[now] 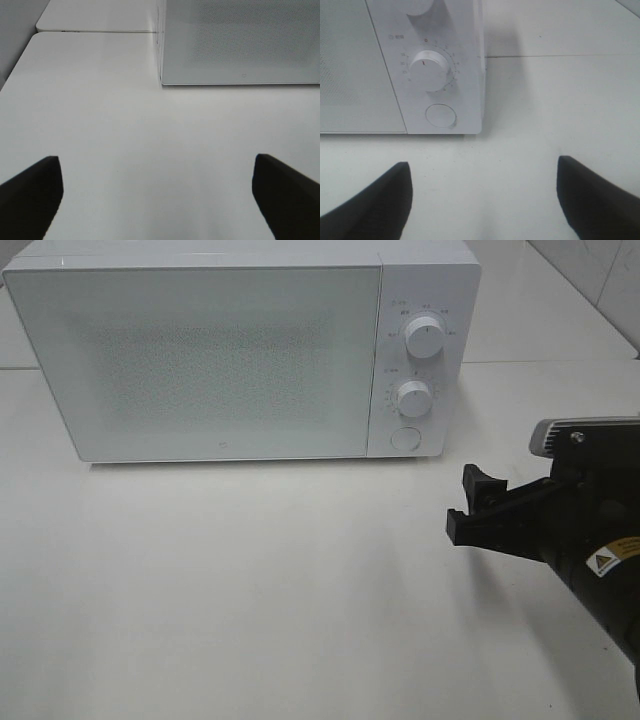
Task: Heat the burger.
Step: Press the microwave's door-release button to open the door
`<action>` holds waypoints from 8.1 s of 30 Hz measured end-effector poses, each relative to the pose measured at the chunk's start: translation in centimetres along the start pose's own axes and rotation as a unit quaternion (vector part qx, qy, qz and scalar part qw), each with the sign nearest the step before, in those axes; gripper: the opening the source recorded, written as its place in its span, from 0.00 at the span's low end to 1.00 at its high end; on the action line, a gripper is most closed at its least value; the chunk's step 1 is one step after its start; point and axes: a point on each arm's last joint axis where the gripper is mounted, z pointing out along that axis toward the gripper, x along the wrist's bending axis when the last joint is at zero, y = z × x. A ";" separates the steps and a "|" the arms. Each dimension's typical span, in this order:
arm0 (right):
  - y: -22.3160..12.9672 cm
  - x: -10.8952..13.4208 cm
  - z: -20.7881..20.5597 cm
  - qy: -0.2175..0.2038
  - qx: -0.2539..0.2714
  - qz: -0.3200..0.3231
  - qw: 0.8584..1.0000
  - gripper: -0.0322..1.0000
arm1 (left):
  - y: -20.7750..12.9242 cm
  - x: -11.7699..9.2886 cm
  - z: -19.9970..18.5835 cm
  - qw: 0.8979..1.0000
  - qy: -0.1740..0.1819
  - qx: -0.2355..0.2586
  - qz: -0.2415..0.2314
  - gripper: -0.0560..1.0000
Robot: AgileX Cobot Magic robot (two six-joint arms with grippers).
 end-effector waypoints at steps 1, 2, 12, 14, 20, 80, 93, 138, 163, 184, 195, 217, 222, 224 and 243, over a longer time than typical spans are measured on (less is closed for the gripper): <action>0.3 0.7 0.1 0.007 -0.007 -0.003 1.000 0.76 | 0.0 0.0 0.0 1.000 0.000 0.000 0.000 0.97; 0.3 0.7 0.1 0.007 -0.007 -0.003 1.000 0.76 | 0.0 0.0 0.0 1.000 0.000 0.000 0.000 0.97; 1.6 2.5 0.6 0.023 -0.031 -0.002 0.999 0.76 | 0.0 0.0 0.0 1.000 0.000 0.000 0.000 0.97; 1.6 2.6 0.6 0.023 -0.032 -0.001 0.999 0.76 | 0.0 0.0 0.0 1.000 0.000 0.000 0.000 0.97; 1.6 2.6 0.6 0.023 -0.031 0.012 0.999 0.75 | 0.0 0.0 0.0 1.000 0.000 0.000 0.000 0.97; 0.1 2.9 0.9 -0.001 0.047 0.694 0.718 0.03 | 0.0 0.0 0.0 1.000 0.000 0.000 0.000 0.97; -1.4 4.8 3.6 -0.021 0.057 0.716 0.695 0.03 | 0.0 0.0 0.0 1.000 0.000 0.000 0.000 0.97; -1.7 4.0 14.7 -0.042 0.057 0.729 0.681 0.03 | 0.0 0.0 0.0 1.000 0.000 0.000 0.000 0.97; -1.4 3.4 17.0 -0.053 0.046 0.737 0.672 0.03 | 0.0 0.0 0.0 1.000 0.000 0.000 0.000 0.97; -0.8 3.9 17.7 -0.063 0.034 0.743 0.666 0.03 | 0.0 0.0 0.0 1.000 0.000 0.000 0.000 0.97; -1.3 4.6 18.6 -0.073 0.025 0.734 0.675 0.03 | 0.0 0.0 0.0 1.000 0.000 0.000 0.000 0.97; -1.2 5.0 19.0 -0.086 0.015 0.733 0.675 0.03 | 0.0 0.0 0.0 1.000 0.000 0.000 0.000 0.97; -1.2 5.0 19.0 -0.092 0.013 0.735 0.672 0.03 | 0.0 0.0 0.0 1.000 0.000 0.000 0.000 0.97; -1.2 5.1 19.0 -0.093 0.014 0.736 0.671 0.03 | 0.0 0.0 0.0 1.000 0.000 0.000 0.000 0.97; -0.8 5.7 18.8 -0.109 0.015 0.755 0.646 0.03 | 0.0 0.0 0.0 1.000 0.000 0.000 0.000 0.97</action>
